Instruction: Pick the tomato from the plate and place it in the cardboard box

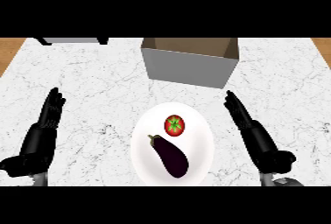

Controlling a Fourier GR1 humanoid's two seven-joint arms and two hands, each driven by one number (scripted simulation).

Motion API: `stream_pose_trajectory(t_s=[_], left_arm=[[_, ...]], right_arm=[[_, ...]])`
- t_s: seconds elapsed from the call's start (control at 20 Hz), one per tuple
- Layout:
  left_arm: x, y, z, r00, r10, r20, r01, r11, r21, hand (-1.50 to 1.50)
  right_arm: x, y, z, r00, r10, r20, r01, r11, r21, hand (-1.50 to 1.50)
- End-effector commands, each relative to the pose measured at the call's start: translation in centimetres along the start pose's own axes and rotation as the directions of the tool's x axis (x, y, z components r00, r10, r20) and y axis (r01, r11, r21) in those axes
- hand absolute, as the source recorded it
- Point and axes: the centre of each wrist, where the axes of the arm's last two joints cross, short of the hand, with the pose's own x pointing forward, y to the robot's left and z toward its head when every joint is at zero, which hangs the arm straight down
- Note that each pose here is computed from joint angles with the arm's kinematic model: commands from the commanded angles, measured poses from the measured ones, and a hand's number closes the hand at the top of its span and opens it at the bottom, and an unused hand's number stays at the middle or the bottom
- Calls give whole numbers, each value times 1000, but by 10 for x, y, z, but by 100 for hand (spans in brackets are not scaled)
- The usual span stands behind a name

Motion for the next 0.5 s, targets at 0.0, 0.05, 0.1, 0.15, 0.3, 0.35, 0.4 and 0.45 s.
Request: stream_pose_trajectory(t_s=[0.0,0.05,0.1,0.15,0.3,0.35,0.4,0.45], left_arm=[[0,-3,-8,999,-30,-33,30,1000,-5,0],[1,-8,-15,996,-72,-50,71,997,-9,0],[-4,4,-2,993,-92,-81,88,995,-43,0],[-2,4,-8,988,-117,-98,112,992,-57,0],[-16,4,2,976,-134,-174,123,990,-74,0],[-17,3,-2,970,-135,-204,118,988,-95,0],[-19,-9,-7,965,-132,-228,111,989,-102,0],[-15,-6,-14,967,-125,-223,106,990,-98,0]], right_arm=[[22,8,-33,995,-57,80,52,997,57,-150],[37,44,-44,985,-103,139,85,988,132,-150],[68,44,-58,969,-138,205,98,976,195,-150],[71,60,-72,953,-173,250,109,962,249,-150],[72,-8,-76,839,462,286,-500,863,72,-150],[72,18,-89,849,432,303,-457,890,11,150],[52,73,-99,962,194,191,-190,981,-41,150],[44,87,-106,977,110,184,-106,994,-33,-150]])
